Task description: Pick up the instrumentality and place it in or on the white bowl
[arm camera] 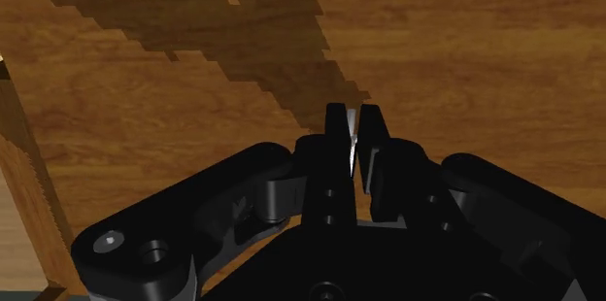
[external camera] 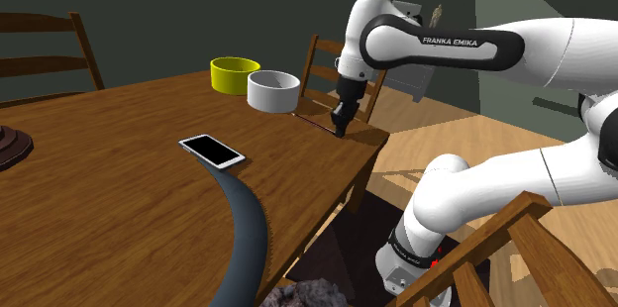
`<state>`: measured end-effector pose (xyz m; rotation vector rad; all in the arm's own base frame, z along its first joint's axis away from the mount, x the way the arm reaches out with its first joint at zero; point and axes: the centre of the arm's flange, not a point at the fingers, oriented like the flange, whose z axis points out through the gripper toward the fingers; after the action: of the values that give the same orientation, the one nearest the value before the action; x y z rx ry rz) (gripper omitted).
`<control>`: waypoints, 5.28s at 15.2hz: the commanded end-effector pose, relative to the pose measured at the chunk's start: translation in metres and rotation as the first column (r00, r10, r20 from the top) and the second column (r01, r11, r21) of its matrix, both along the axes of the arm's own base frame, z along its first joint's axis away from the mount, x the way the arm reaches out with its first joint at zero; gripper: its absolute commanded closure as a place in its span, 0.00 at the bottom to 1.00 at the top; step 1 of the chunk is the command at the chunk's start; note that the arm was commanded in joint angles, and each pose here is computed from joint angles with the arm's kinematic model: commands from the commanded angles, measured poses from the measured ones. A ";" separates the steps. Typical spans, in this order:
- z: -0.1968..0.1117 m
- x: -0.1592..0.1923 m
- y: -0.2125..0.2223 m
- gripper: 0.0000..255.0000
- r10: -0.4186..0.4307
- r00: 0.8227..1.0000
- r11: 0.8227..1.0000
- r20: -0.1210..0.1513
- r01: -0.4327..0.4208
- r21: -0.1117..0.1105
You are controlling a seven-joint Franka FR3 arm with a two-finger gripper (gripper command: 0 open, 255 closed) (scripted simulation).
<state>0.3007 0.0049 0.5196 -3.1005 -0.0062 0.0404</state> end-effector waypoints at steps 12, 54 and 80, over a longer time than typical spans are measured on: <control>0.050 0.000 0.002 1.00 0.001 1.000 1.000 -0.003 -0.001 0.006; 0.127 0.201 -0.015 1.00 0.001 1.000 1.000 -0.003 -0.001 0.006; 0.133 0.202 -0.017 0.00 0.001 1.000 1.000 -0.003 -0.001 0.006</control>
<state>0.5034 -0.0137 0.6420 -3.0938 -0.0071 0.0438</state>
